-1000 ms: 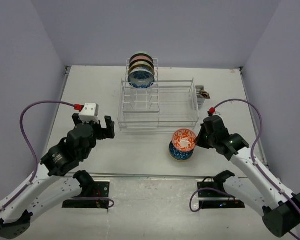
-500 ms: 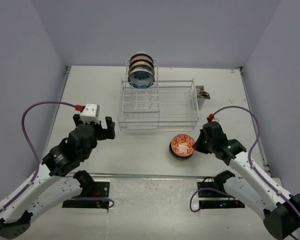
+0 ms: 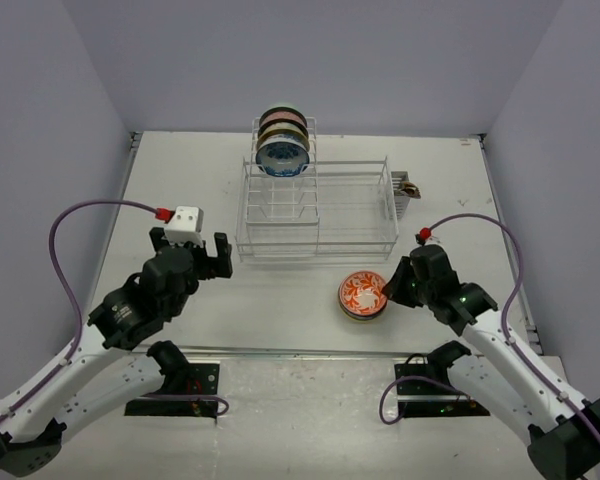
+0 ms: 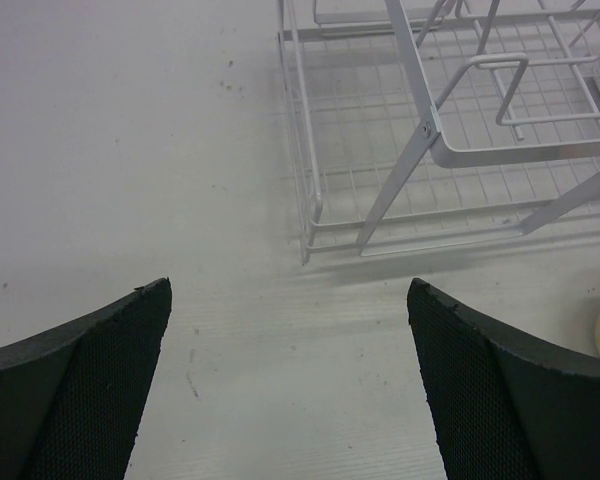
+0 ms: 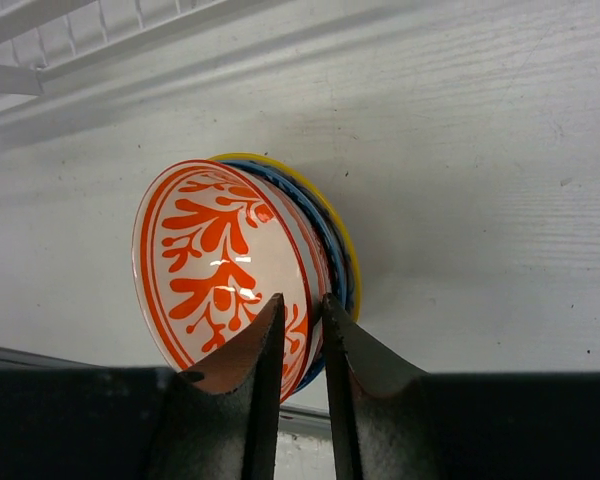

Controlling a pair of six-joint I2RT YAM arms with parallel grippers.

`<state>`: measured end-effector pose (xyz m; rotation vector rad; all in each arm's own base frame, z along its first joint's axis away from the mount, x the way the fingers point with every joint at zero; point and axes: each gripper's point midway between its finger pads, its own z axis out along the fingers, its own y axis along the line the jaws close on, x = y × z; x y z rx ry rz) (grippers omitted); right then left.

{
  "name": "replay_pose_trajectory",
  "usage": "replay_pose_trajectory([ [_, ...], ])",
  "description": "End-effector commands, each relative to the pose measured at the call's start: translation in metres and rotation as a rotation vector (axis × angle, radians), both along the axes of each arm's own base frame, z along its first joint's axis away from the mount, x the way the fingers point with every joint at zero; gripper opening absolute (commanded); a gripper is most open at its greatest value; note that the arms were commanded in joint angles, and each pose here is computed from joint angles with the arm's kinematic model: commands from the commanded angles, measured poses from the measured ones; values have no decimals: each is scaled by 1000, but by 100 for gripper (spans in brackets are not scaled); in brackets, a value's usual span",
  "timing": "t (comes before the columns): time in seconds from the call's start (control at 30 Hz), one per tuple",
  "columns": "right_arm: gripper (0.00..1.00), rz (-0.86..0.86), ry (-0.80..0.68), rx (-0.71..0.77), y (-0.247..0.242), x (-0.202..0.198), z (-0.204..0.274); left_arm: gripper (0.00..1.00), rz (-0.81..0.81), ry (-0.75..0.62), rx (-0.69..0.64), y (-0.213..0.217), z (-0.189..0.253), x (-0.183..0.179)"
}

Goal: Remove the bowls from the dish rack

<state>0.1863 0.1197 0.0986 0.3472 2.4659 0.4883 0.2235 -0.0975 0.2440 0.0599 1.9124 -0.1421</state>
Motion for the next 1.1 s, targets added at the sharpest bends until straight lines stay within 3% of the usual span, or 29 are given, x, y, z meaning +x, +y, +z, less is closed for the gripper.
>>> replay_pose_trajectory([
  [0.0, 23, 8, -67, 57, 7, 6, 19, 100, 19, -24, -32, -4, 9, 6],
  [0.13, 21, -1, -86, 51, 1, 1, 29, 100, 21, -4, -20, -7, 6, 9],
  [0.17, 12, 4, -91, 60, 3, 1, 31, 100, 19, -7, -26, -7, 9, 9],
  [0.2, 9, 4, -95, 65, 3, 0, 31, 100, 17, -7, -30, -8, 9, 9],
  [0.37, 1, -11, -46, 32, 1, 2, 17, 100, 3, -19, -58, -12, 16, 8],
  [0.7, 0, -25, -15, 6, -1, 4, 4, 100, -32, -14, -103, -26, 24, 11],
  [0.97, 0, -4, -27, 21, 3, 5, 11, 100, -51, -75, -196, -45, 68, 24],
  [1.07, 1, 38, -89, 61, 9, 6, 35, 100, -48, -115, -186, -52, 93, 37],
])
